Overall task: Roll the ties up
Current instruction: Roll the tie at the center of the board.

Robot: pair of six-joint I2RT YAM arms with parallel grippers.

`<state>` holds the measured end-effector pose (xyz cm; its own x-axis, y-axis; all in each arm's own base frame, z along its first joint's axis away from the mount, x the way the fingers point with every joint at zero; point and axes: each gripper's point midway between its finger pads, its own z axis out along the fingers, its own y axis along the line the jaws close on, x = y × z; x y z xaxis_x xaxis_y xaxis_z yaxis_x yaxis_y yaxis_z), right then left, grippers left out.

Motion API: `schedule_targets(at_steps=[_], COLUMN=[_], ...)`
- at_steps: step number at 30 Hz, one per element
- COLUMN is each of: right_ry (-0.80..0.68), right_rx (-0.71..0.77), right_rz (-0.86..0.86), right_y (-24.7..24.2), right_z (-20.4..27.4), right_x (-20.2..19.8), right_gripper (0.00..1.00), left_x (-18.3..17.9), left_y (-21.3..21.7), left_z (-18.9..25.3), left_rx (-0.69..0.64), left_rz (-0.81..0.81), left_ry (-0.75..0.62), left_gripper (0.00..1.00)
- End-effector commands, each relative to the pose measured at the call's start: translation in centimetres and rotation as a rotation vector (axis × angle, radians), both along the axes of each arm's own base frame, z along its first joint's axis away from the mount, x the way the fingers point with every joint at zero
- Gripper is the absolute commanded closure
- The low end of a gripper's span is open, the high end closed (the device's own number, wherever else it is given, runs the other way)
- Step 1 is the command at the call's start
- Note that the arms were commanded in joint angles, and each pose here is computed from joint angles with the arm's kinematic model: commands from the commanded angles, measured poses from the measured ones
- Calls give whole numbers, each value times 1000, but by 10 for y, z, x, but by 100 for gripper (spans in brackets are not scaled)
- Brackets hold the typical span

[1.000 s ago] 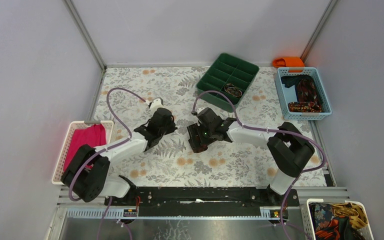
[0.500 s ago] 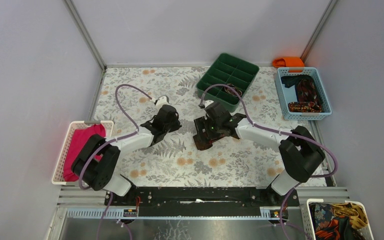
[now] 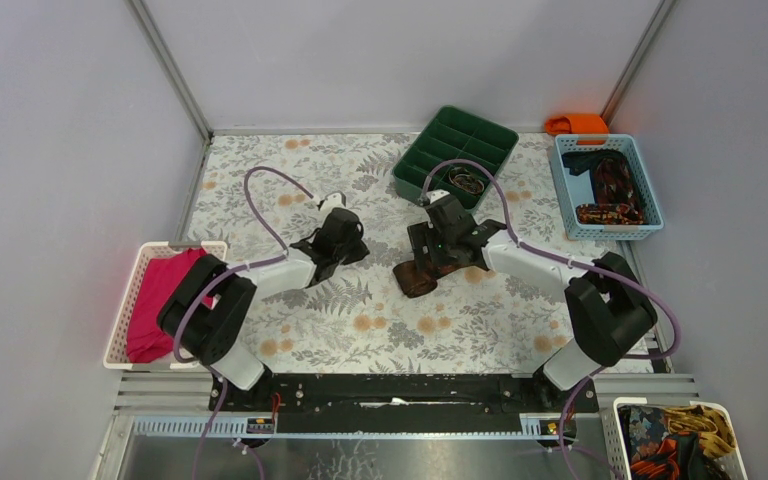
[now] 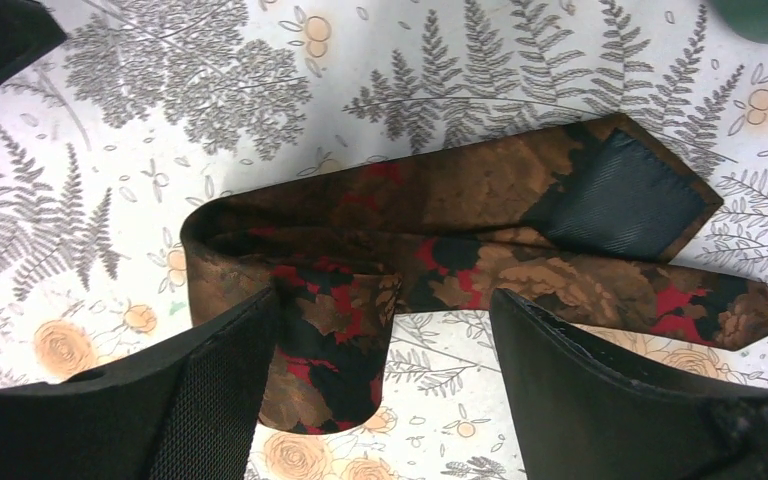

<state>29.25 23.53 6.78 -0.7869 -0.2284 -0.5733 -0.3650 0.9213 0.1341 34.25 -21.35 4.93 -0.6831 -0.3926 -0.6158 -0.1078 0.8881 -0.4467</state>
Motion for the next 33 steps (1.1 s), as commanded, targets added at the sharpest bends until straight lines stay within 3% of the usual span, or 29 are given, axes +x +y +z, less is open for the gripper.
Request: schedule_targets(at_steps=[1, 9, 15, 20, 22, 26, 28, 29, 33], right_ry=[0, 0, -75, -117, -124, -87, -65, -52, -10], right_rx=[-82, -59, 33, 89, 121, 125, 137, 139, 104], right_rz=[-55, -47, -33, -50, -51, -54, -49, -43, -43], right_y=[-19, -11, -3, -10, -11, -8, 0, 4, 12], right_z=[-11, -10, 32, 66, 76, 64, 53, 45, 11], right_x=[9, 13, 16, -5, -21, -60, -76, -84, -99], right_gripper=[16, 17, 18, 22, 34, 81, 96, 100, 100], left_x=[18, 49, 60, 53, 49, 46, 41, 39, 25], left_y=[-12, -31, -51, -70, -78, -80, -80, -80, -83], left_z=[11, -4, -32, -42, -43, -47, -48, -49, -56], left_rx=[-24, -1, -90, -159, -193, -191, -183, -185, -196], left_rz=[-27, -116, -253, -356, -403, -436, -458, -471, -498], left_ry=[-52, -14, 66, 79, 85, 89, 86, 83, 106], left_gripper=[100, 100, 100, 100, 100, 100, 100, 100, 100])
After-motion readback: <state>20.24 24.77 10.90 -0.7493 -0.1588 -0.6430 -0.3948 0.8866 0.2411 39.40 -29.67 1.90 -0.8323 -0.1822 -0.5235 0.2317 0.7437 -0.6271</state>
